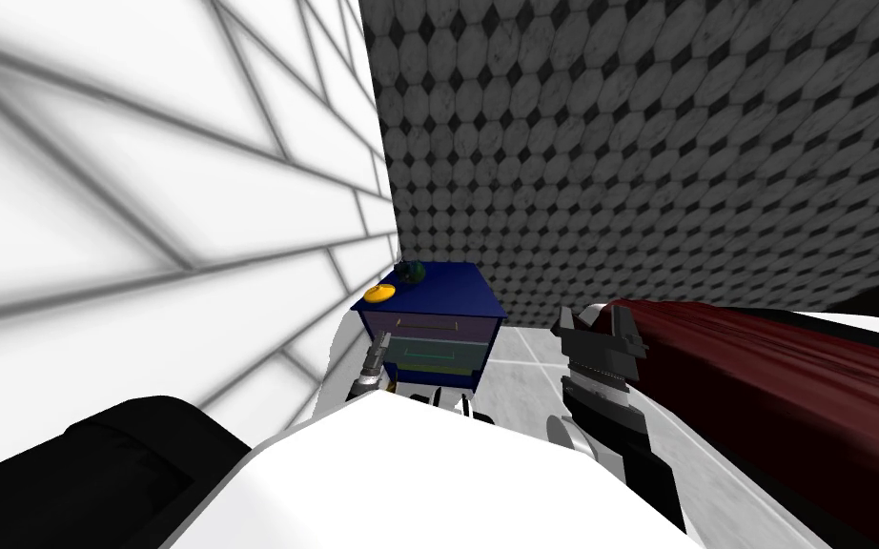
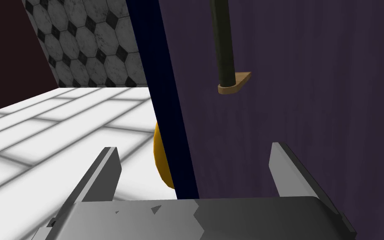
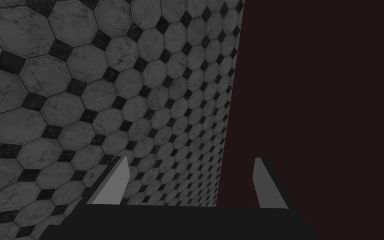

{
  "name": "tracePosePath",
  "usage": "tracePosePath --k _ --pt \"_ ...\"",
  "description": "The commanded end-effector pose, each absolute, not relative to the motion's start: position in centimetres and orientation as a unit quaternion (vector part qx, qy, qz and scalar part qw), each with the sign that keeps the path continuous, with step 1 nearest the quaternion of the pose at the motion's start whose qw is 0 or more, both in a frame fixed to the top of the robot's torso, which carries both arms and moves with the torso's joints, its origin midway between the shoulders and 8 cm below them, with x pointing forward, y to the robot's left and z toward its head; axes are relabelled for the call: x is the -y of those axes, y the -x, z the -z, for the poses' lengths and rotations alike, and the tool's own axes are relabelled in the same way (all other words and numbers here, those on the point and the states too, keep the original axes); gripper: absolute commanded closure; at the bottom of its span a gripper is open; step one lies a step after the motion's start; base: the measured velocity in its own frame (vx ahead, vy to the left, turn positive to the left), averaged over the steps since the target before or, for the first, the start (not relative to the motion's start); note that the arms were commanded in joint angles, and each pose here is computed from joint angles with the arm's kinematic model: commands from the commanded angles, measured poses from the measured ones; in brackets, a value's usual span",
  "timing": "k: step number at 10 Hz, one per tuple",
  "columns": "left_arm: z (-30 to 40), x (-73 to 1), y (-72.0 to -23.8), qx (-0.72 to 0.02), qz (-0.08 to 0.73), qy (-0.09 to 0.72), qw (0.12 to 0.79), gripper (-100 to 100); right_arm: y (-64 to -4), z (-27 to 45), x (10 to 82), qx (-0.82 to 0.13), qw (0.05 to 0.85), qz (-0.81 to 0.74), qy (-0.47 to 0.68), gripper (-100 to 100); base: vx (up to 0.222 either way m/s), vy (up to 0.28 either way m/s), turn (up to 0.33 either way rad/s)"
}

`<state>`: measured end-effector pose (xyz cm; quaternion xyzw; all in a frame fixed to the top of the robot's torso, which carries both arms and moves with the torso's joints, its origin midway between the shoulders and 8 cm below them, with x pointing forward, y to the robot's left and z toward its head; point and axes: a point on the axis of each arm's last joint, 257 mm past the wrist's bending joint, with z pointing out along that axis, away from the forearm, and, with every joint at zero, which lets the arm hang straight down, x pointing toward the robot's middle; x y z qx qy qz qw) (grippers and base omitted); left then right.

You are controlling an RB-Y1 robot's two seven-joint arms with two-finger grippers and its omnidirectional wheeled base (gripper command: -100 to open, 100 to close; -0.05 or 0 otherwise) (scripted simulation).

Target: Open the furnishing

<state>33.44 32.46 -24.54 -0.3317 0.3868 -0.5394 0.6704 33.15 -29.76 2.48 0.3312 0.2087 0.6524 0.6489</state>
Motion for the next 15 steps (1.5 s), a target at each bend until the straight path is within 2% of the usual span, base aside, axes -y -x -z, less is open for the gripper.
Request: tracePosePath --k 1,8,12,15 --pt "26.0 -32.1 -32.8 -0.380 0.540 0.345 0.667 -100 -33.2 -2.5 29.8 -0.209 0.649 -0.652 -0.331 0 0.073 -0.014 0.005" --pt "27.9 -30.5 -32.0 -0.356 0.546 0.376 0.659 -100 -33.2 -2.5 29.8 -0.209 0.649 -0.652 -0.331 0 0.051 -0.009 0.002" --pt "26.4 -31.4 -35.0 -0.355 0.548 0.375 0.658 -100 -33.2 -2.5 29.8 -0.209 0.649 -0.652 -0.331 0 -0.014 -0.019 0.012" --pt "26.2 -31.7 -35.4 -0.355 0.548 0.374 0.658 -100 -33.2 -2.5 29.8 -0.209 0.649 -0.652 -0.331 0 -0.014 -0.013 0.005"
